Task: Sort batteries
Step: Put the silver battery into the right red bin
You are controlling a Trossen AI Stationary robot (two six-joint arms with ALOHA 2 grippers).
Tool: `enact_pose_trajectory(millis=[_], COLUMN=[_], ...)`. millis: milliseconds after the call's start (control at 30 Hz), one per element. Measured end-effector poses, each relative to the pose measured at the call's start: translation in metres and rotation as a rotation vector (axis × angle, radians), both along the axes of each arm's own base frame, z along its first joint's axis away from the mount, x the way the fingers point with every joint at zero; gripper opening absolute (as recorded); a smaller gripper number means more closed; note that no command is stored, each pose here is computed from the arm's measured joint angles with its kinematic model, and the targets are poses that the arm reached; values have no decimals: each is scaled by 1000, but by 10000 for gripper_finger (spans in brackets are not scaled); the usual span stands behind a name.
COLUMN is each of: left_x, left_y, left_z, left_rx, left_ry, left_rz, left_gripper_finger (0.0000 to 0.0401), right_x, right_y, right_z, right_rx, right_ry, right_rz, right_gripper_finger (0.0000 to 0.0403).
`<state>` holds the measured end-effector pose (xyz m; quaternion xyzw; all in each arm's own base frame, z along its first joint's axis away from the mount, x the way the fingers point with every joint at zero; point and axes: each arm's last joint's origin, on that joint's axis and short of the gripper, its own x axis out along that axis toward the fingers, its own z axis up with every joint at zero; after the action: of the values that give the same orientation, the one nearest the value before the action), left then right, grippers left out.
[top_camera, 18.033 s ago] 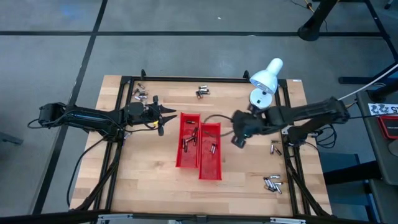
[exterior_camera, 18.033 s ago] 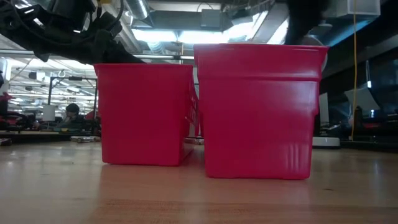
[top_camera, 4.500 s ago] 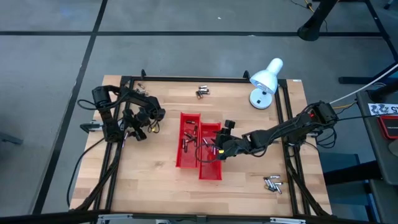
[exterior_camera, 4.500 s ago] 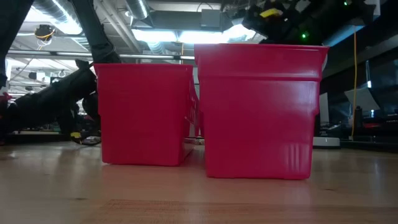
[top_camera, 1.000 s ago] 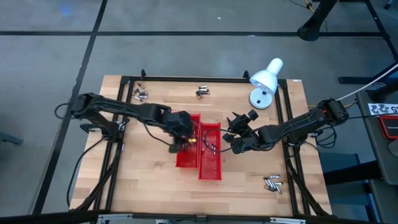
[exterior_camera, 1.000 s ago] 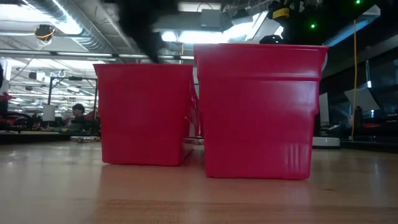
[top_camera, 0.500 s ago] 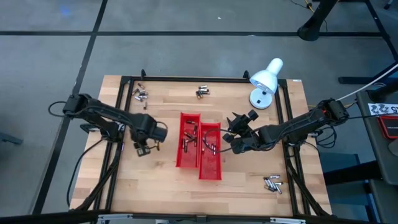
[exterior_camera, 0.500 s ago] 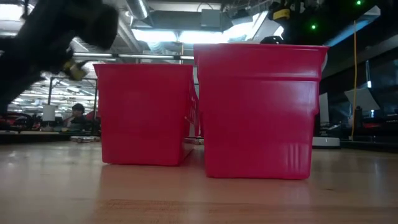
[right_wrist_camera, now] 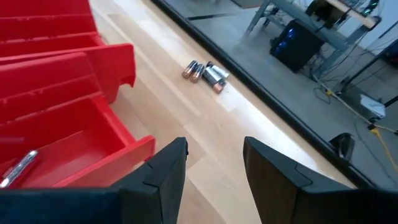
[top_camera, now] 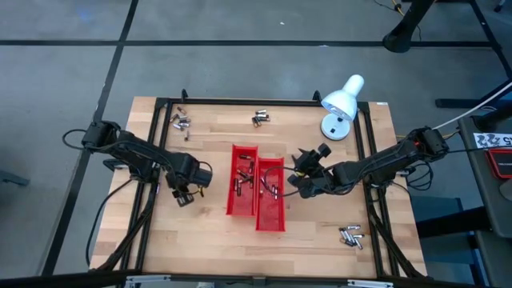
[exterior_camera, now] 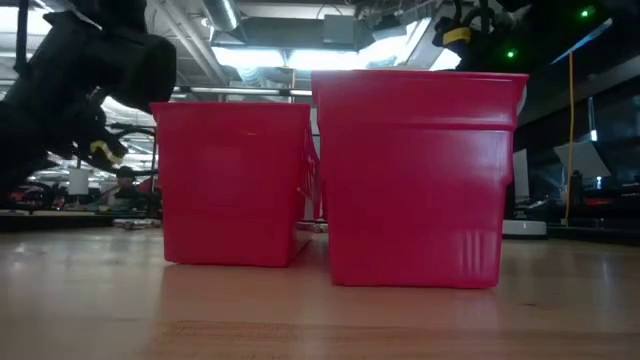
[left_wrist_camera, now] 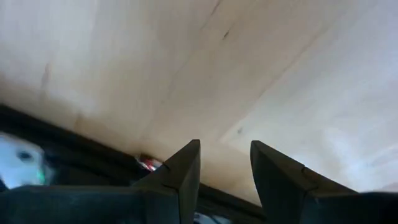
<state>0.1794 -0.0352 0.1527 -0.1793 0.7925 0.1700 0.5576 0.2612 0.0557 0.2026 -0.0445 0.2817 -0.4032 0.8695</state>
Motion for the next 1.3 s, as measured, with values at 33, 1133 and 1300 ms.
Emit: enact_pose_trajectory(millis=[33,1133,1300], left_x=[0,-20,-22], left_y=[0,0,-1], left_z=[-1,-67,-73], left_rx=[-12,-113,-126], left_ry=[-12,468,496], left_rz=[-47,-283,-306], left_gripper_finger=[131,240,241], right_x=[0,1,1], right_y=[0,19,19], right_z=[0,0,0], right_rx=[6,1,0], right_ry=[2,-11,-10], right_rz=[4,99,99], right_gripper_finger=[163,163,163])
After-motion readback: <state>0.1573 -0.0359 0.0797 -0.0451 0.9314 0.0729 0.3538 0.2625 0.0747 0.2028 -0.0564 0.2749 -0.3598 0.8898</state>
